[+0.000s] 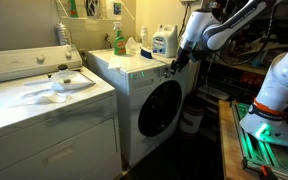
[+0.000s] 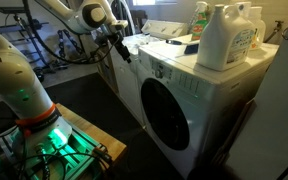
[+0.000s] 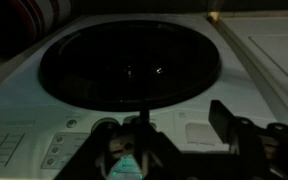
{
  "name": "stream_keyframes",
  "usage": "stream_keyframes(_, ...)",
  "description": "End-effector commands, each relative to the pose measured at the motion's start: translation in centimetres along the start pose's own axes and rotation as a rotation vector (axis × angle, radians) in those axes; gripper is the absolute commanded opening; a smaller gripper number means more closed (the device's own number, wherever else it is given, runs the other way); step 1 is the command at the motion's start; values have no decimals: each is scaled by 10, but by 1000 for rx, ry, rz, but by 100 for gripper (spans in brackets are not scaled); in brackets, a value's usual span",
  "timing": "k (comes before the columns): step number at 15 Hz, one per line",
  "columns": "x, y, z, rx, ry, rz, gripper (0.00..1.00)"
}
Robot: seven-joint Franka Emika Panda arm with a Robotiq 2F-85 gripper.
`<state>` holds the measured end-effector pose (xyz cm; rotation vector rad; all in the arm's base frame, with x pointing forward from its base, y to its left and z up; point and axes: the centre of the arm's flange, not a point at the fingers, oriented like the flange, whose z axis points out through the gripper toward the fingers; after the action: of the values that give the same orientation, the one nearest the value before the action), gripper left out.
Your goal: Push the button on the washing machine
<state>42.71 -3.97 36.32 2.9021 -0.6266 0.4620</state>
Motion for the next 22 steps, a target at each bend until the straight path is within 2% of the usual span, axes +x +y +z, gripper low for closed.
stream_keyframes(1, 1, 2, 41, -47, 49, 60, 33)
stream_keyframes(5, 4, 6, 74, -57, 44, 69, 2)
stream_keyframes(6, 5, 7, 81, -57, 48, 73, 0)
stream_keyframes(11, 23, 14, 102, -60, 100, 91, 0)
stream_keyframes(13, 31, 12, 108, -46, 79, 90, 0)
stream_keyframes(14, 24, 16, 86, -63, 81, 83, 1)
stream_keyframes(19, 31, 13, 99, -55, 66, 82, 0)
stream_keyframes(22, 41, 14, 109, -74, 86, 106, 0)
